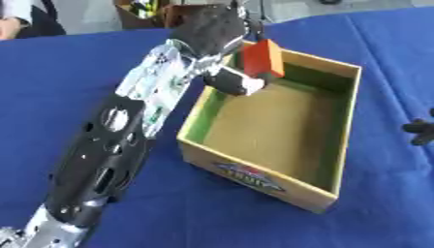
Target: Pick up objects on the table and place them in the box.
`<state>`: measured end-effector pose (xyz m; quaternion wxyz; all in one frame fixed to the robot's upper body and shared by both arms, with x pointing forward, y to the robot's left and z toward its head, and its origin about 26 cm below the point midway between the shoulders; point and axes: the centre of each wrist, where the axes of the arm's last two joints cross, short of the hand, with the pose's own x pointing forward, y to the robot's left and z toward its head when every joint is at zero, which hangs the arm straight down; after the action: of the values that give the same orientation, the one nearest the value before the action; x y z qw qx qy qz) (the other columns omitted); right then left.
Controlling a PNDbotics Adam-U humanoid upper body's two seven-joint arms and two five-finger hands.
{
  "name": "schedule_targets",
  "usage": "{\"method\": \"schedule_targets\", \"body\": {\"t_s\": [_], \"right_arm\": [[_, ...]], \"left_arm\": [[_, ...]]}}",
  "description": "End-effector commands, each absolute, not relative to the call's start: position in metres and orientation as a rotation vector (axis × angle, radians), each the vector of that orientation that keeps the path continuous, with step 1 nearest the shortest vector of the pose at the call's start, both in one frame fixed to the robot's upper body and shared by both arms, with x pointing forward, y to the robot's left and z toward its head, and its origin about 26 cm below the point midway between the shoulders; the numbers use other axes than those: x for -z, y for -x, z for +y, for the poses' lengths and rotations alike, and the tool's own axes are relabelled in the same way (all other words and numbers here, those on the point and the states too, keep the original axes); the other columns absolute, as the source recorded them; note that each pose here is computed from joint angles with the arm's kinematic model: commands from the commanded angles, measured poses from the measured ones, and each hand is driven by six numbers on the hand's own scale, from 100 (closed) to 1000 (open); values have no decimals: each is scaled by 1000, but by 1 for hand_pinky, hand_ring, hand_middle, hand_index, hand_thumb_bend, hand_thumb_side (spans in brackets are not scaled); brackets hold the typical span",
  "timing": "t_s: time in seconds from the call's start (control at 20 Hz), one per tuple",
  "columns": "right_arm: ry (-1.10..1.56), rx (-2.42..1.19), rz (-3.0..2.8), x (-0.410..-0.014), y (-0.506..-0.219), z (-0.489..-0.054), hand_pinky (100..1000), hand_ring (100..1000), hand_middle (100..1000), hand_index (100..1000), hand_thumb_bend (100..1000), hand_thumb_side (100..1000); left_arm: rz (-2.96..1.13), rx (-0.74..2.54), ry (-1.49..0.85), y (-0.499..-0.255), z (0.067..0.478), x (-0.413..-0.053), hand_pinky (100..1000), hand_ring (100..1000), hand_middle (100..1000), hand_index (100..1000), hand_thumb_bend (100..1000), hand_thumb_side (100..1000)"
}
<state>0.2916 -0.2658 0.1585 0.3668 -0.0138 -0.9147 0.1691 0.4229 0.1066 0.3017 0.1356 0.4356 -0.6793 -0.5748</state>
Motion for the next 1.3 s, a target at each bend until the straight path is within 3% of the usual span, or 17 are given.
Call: {"method": "schedule_targets", "body": {"t_s": [0.05,0.65,0.9,1.05,1.1,1.15,1.2,1.3], "right_arm": [[66,-421,-2365,-167,-290,-266,962,767,536,854,100,1000],[93,-376,-2358,-168,-291,-264,966,767,534,843,100,1000],[93,-375,-2355,-169,-291,-263,966,766,532,842,100,1000],[93,-375,-2354,-169,-291,-263,967,765,532,841,100,1000],[92,-375,-2354,-169,-291,-263,967,765,532,841,100,1000],[92,-375,-2354,-169,-291,-263,967,765,532,841,100,1000],[92,-374,-2354,-169,-291,-264,966,765,532,841,100,1000],[92,-372,-2354,-168,-291,-264,966,765,531,840,100,1000]], "left_arm": [[-1962,1696,-1276,-424,105,-304,100,239,240,453,100,568],[-1873,1779,-1200,-439,100,-272,100,247,243,462,100,572],[-1853,1803,-1166,-440,98,-265,100,308,256,496,100,567],[-1824,1833,-1142,-441,99,-262,201,398,352,583,100,580],[-1811,1848,-1134,-442,99,-261,262,452,442,668,100,596],[-1800,1862,-1129,-442,99,-261,262,452,442,668,100,596],[-1791,1873,-1125,-442,99,-261,309,484,530,749,100,611],[-1775,1891,-1124,-441,100,-262,336,525,602,831,166,643]]}}
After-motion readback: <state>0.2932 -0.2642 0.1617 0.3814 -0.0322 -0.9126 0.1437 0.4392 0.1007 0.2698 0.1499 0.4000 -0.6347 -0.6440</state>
